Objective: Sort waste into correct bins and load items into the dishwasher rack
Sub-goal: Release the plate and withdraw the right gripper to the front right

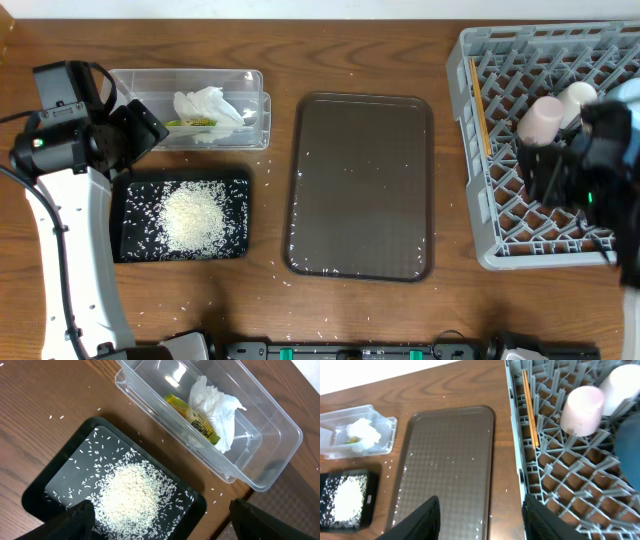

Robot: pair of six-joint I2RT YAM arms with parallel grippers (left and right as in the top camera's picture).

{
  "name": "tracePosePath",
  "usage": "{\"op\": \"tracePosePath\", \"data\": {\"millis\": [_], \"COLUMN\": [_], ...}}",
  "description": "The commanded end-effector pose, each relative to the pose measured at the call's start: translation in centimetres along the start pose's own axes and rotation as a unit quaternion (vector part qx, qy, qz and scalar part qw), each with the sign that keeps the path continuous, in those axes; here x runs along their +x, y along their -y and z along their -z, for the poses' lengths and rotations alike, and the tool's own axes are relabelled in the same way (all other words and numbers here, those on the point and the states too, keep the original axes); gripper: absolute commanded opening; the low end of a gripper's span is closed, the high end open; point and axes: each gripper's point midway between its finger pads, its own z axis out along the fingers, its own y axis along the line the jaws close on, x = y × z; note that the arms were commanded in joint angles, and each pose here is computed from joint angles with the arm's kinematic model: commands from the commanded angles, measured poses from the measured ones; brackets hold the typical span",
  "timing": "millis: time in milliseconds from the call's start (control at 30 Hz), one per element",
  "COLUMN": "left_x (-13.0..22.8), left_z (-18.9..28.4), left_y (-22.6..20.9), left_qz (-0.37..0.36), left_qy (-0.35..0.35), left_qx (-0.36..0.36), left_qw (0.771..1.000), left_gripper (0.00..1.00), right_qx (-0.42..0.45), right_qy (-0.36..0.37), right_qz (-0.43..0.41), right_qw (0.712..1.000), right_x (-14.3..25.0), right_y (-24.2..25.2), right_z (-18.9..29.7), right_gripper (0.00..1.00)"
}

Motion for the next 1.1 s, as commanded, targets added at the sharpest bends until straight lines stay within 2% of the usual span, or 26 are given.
{"op": "tracePosePath", "data": {"millis": [0,100,133,167,433,533,867,1067], "left_x": [-0.4,-0.4,-0.4,-0.4,-0.4,-0.4,-0.4,-0.4], "left_z": [0.4,0.4,0.4,0.4,0.4,0.4,0.4,0.4], "left_y": [0.0,0.0,0.0,0.0,0.0,0.0,0.0,0.0], "left_qz": [0.006,0.006,0.006,0.006,0.006,0.006,0.006,0.006], "left_qy": [0.008,0.008,0.008,0.008,0.008,0.008,0.008,0.008], "left_qx": [0.0,0.0,0.0,0.0,0.0,0.0,0.0,0.0], "left_qw": [1.0,1.0,1.0,1.0,1.0,1.0,1.0,1.0], "left_gripper": [0.88,0.88,0.89,0.89,0.89,0.89,0.89,0.88], "right_qx": [0.0,-0.007,-0.007,-0.007,-0.002,0.002,0.018,0.024], "right_qy": [0.011,0.019,0.023,0.024,-0.01,-0.02,-0.044,-0.045], "right_qz": [0.036,0.04,0.035,0.027,-0.149,-0.188,-0.18,-0.175], "right_qw": [0.999,0.999,0.999,0.999,0.989,0.982,0.983,0.983], "right_x": [1.7,3.2,3.7,4.2,7.0,7.5,8.9,9.9], "right_y": [-1.3,-1.9,-1.9,-1.9,-1.0,-0.7,-0.1,0.9], "right_z": [2.1,3.2,3.4,3.5,1.9,1.4,0.9,-1.3], "right_gripper": [0.5,0.54,0.73,0.99,0.99,0.99,0.99,0.99]}}
